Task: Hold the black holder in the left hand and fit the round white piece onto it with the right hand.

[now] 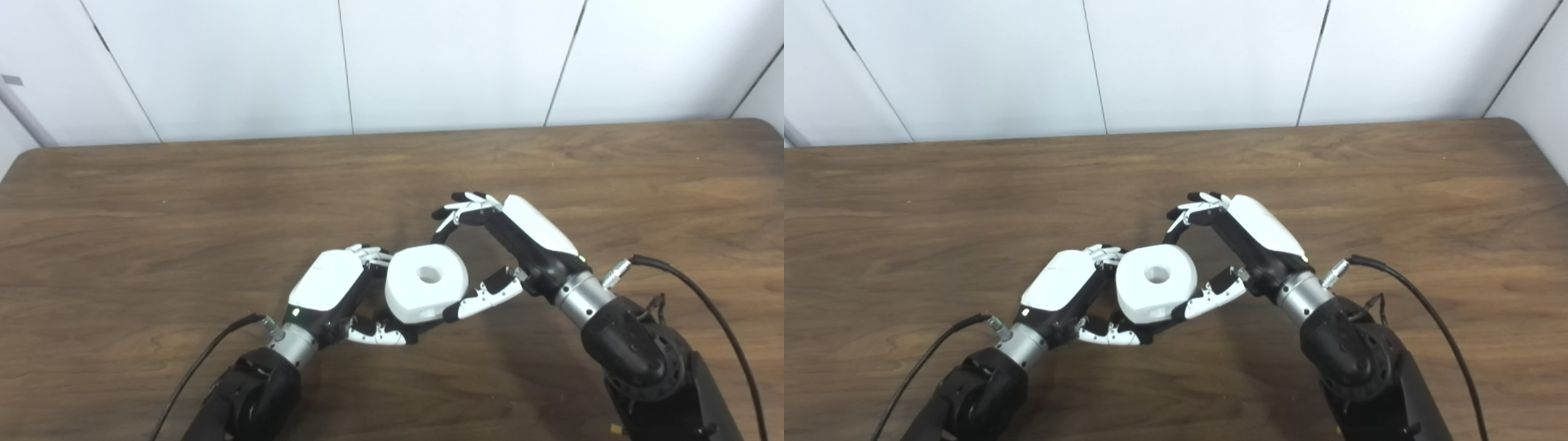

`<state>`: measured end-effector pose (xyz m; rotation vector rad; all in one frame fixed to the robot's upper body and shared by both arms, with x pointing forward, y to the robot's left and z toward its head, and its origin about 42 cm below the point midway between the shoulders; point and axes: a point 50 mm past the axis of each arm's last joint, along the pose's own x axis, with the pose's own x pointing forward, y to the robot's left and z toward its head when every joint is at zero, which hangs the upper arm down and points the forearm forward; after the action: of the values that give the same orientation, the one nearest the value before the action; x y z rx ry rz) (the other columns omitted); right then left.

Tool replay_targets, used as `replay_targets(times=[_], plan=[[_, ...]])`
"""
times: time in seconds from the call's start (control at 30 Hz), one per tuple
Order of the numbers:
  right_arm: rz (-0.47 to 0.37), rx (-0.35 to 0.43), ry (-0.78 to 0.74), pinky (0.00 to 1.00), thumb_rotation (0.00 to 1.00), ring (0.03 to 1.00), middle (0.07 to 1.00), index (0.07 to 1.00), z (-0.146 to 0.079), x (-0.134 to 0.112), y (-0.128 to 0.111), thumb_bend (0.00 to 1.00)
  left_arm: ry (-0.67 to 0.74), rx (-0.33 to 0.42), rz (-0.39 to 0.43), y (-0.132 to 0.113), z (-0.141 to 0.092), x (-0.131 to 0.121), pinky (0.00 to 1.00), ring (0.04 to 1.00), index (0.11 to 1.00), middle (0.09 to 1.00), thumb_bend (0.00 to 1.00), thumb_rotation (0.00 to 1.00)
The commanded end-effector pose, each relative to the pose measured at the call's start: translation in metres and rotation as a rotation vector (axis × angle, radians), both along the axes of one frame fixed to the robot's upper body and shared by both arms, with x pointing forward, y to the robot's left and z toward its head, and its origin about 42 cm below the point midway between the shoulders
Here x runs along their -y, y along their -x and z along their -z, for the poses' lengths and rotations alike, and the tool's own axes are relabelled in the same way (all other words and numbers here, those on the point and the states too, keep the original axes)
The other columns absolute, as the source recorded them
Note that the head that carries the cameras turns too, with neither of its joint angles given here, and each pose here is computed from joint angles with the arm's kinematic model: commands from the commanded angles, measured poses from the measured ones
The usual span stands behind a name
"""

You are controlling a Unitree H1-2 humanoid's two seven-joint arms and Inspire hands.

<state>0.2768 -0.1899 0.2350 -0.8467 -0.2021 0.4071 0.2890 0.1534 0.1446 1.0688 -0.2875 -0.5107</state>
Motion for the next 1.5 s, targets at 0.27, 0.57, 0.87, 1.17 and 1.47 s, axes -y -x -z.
replay_targets(times=[0.27, 0.57, 0.87, 1.17, 1.47], plan=[[-0.012, 0.069, -0.002, 1.0, 0.13, 0.942, 0.808, 0.482, -0.013, -0.001, 0.001, 0.52, -0.047, -0.064, 0.006, 0.001, 0.011, -0.002, 0.91, 0.842, 0.483, 0.768, 0.52, 0.05], [-0.015, 0.069, -0.007, 1.0, 0.13, 0.936, 0.802, 0.482, -0.008, -0.004, 0.002, 0.52, -0.047, -0.061, 0.006, 0.002, 0.011, -0.002, 0.91, 0.841, 0.483, 0.768, 0.52, 0.05], [-0.015, 0.059, -0.006, 1.0, 0.13, 0.942, 0.803, 0.482, -0.006, -0.006, 0.003, 0.52, -0.047, -0.059, 0.008, 0.002, 0.01, -0.002, 0.91, 0.842, 0.483, 0.767, 0.52, 0.05], [-0.017, 0.055, -0.004, 1.0, 0.13, 0.942, 0.804, 0.482, -0.004, -0.006, 0.003, 0.52, -0.048, -0.057, 0.006, 0.002, 0.011, -0.002, 0.9, 0.839, 0.483, 0.766, 0.52, 0.05], [-0.015, 0.052, -0.001, 1.0, 0.13, 0.941, 0.803, 0.483, -0.004, -0.004, 0.003, 0.52, -0.046, -0.056, 0.008, 0.002, 0.011, -0.002, 0.9, 0.839, 0.483, 0.766, 0.52, 0.05]])
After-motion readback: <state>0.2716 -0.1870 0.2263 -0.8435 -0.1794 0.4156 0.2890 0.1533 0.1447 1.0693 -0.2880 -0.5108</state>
